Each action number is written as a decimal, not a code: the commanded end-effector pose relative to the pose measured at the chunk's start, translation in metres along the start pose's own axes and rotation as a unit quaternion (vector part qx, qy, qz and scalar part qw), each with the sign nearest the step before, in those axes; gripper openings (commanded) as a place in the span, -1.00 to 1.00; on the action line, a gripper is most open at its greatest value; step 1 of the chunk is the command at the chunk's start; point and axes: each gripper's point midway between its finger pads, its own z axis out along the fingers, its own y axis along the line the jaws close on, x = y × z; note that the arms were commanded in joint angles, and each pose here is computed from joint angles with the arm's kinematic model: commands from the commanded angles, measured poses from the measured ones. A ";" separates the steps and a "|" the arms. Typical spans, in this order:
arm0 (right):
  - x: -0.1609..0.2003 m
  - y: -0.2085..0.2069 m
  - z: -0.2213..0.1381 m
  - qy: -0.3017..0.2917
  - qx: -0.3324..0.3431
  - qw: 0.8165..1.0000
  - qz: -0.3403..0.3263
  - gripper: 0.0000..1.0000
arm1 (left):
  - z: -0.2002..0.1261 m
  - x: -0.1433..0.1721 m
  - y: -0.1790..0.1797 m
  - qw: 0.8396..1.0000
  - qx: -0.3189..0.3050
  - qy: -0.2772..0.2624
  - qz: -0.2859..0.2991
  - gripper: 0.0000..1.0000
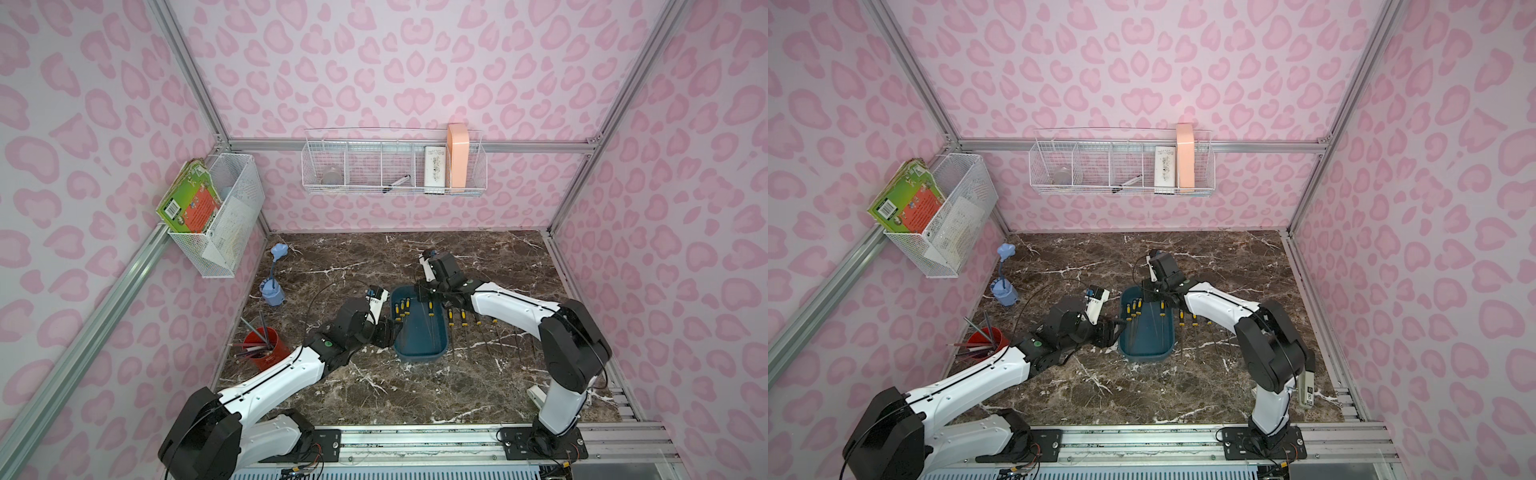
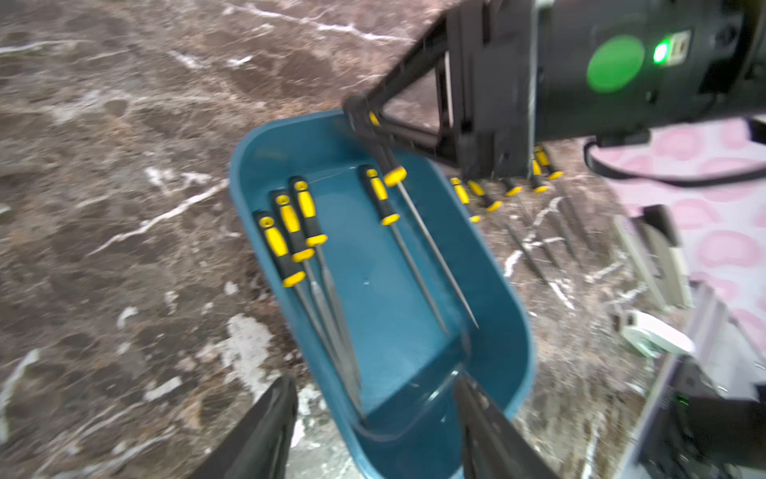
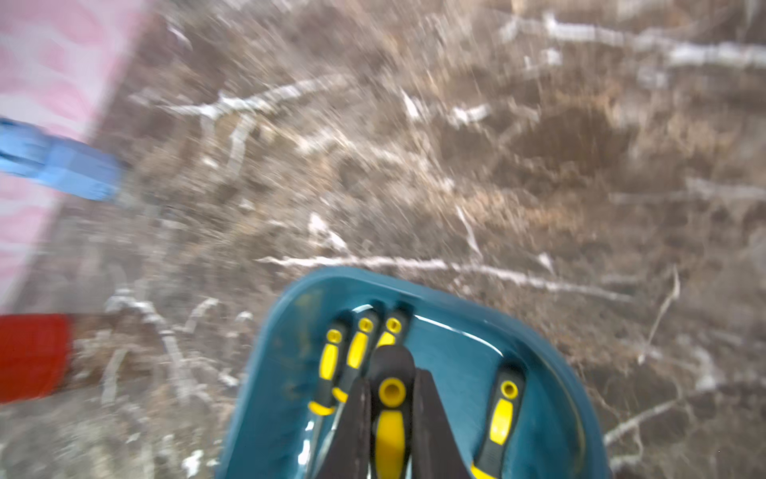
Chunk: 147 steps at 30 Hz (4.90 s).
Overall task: Take the file tool out of the storage box
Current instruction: Pick up the file tool from the storage box, then place the file tool at the center of the board, then pick up the file tool from the storage box.
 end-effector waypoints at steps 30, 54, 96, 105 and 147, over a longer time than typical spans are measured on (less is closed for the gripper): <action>-0.053 0.134 -0.159 -0.219 -0.445 0.868 -0.029 -1.00 | -0.019 -0.027 -0.092 0.958 0.268 -0.097 -0.006 0.15; -0.044 0.118 -0.152 -0.205 -0.423 0.882 -0.023 -0.08 | -0.010 -0.014 -0.064 0.984 0.169 -0.033 -0.044 -1.00; 0.087 -0.012 0.029 0.159 0.068 0.984 -0.044 -0.33 | 0.031 0.135 0.076 0.911 -0.146 0.338 -0.186 -1.00; 0.088 -0.005 0.042 0.168 0.070 0.982 -0.051 -0.32 | 0.020 0.127 0.083 0.905 -0.184 0.334 -0.190 -0.96; 0.089 -0.019 0.069 0.187 0.130 0.971 -0.065 -0.36 | 0.011 0.109 0.070 0.883 -0.190 0.373 -0.211 -0.30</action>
